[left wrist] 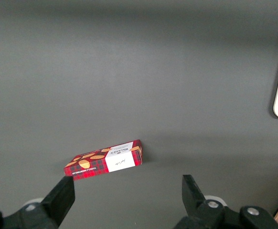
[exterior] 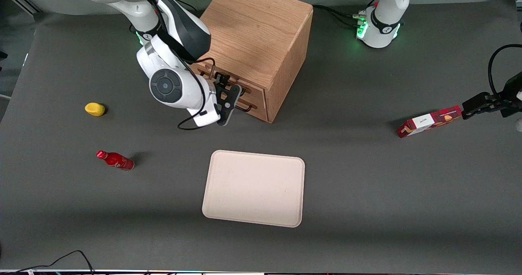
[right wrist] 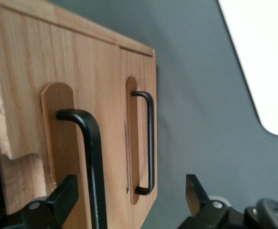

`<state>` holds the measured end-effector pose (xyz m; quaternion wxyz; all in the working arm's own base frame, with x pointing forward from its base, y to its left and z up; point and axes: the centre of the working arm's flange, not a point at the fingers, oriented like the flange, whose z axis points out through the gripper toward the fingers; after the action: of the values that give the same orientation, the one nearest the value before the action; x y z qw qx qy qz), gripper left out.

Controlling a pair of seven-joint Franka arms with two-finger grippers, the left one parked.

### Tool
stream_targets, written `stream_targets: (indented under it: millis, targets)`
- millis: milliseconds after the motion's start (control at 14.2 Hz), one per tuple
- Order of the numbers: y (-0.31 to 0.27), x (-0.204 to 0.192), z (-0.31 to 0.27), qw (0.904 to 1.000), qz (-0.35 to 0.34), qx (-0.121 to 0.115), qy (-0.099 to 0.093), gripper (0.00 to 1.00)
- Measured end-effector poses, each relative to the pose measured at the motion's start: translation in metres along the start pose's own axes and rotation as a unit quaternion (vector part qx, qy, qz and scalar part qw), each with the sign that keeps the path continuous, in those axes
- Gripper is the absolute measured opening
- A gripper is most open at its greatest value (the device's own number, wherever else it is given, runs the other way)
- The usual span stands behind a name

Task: Close top drawer

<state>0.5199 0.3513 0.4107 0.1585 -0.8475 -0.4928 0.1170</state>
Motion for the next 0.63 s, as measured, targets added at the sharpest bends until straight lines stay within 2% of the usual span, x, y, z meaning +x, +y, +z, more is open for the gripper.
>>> stream_targets:
  millis: [212,353,494,635]
  targets:
    - [0.032,-0.019,-0.046,0.9986,0.031,-0.014,0.040,1.00]
    - [0.059,-0.040,-0.084,0.9953,0.058,-0.022,0.074,1.00]
    - [0.084,-0.074,-0.124,0.9891,0.093,-0.038,0.108,1.00]
    - [0.112,-0.117,-0.159,0.9800,0.137,-0.062,0.131,1.00]
